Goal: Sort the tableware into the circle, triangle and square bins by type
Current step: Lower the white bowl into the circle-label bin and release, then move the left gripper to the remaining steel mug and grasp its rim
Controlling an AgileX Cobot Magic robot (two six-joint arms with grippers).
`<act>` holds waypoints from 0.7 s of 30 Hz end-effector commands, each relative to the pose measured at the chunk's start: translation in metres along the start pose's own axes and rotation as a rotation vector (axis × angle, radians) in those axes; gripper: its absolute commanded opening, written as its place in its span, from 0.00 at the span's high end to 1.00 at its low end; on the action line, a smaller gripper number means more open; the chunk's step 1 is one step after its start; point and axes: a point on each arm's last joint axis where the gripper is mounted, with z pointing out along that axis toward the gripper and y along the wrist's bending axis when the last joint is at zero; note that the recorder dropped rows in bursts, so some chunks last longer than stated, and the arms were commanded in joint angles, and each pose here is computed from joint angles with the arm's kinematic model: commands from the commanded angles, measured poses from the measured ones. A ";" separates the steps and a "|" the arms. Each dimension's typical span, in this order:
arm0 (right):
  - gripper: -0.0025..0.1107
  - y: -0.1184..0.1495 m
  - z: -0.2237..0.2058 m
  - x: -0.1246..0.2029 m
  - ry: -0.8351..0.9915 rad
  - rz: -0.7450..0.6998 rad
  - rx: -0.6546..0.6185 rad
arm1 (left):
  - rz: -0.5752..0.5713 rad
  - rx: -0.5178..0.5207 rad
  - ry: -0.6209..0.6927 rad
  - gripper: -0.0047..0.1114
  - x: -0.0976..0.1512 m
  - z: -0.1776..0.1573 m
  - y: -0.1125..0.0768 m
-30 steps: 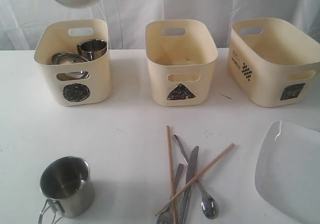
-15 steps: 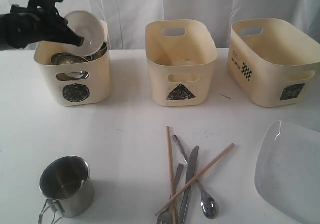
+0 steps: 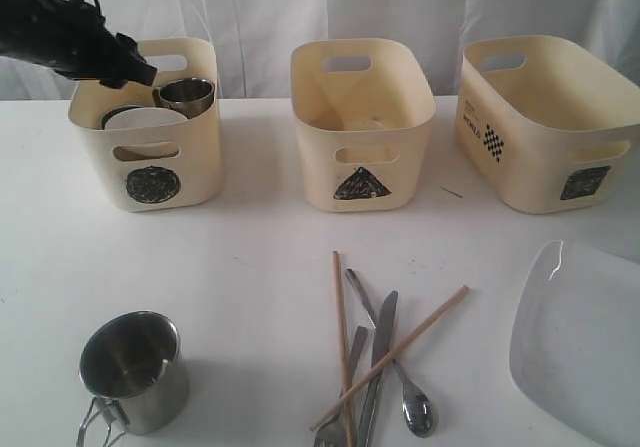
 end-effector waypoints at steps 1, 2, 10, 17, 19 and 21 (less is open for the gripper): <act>0.98 0.000 -0.001 -0.001 -0.010 0.002 0.006 | -0.160 0.225 0.400 0.45 0.018 -0.052 -0.021; 0.98 0.000 -0.001 -0.001 -0.010 0.002 0.006 | -0.180 0.280 0.477 0.45 0.023 -0.058 -0.027; 0.98 0.000 -0.001 -0.001 -0.010 0.002 0.006 | -0.224 0.494 0.824 0.45 0.084 -0.063 -0.055; 0.98 0.000 -0.001 -0.001 -0.010 0.002 0.006 | -0.128 0.484 0.712 0.45 0.120 -0.046 -0.062; 0.98 0.000 -0.001 -0.001 -0.010 0.002 0.006 | -0.123 0.518 0.710 0.45 0.125 -0.046 -0.066; 0.98 0.000 -0.001 -0.001 -0.010 0.002 0.006 | -0.131 0.568 0.703 0.45 0.130 -0.047 -0.072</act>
